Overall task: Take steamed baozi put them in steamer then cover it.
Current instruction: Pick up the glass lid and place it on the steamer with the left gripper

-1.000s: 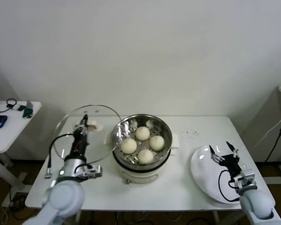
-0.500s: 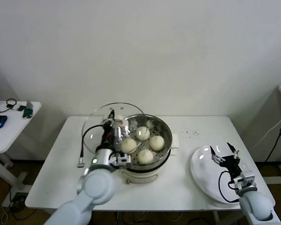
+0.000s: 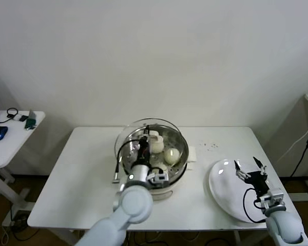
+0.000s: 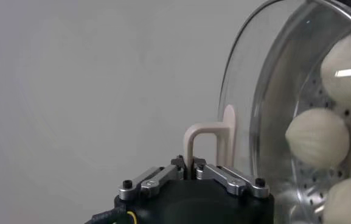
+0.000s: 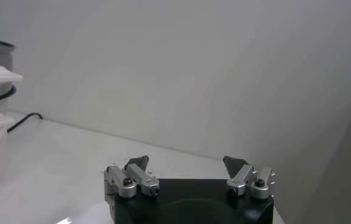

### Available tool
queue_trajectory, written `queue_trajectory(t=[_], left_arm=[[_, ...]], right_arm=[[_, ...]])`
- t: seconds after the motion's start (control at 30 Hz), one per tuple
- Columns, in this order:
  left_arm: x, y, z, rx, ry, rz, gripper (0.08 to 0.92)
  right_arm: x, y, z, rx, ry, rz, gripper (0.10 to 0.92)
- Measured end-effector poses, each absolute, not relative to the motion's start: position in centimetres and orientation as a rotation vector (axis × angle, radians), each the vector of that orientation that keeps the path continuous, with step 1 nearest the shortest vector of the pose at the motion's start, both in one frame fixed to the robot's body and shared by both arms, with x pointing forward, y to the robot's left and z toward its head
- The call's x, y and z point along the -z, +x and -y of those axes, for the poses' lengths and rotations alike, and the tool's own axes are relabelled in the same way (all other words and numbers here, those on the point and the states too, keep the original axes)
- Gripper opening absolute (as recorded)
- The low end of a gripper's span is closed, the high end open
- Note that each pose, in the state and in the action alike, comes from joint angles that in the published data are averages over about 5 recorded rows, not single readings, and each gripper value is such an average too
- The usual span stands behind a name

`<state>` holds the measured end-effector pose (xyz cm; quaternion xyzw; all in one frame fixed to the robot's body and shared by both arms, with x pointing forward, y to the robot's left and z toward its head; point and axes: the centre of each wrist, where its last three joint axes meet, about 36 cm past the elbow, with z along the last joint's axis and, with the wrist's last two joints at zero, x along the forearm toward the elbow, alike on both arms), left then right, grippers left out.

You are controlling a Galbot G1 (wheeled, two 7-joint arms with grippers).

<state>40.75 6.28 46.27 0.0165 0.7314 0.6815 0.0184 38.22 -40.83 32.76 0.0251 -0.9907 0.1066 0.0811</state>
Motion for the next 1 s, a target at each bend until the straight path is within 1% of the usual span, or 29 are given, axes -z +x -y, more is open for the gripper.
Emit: queue_trajectory(t=[0.27,0.6,1.0], left_arm=[[-45.3,40.9,-4.6,-2.127,0.078,-2.270,0.148],[-44.2,41.5,-3.5,-2.137,0.080,-2.254,0.148],[-42.8,42.0,-3.4,-2.184,0.071,-2.236,0.148]], right_arm=[[-32.6,38.1,40.7,-0.316,0.071,2.965,0.823],[-32.4,37.9,40.9,-0.315,0.065,2.963,0.823],[-32.4,37.7,41.5,-0.322,0.067,2.961,0.823]])
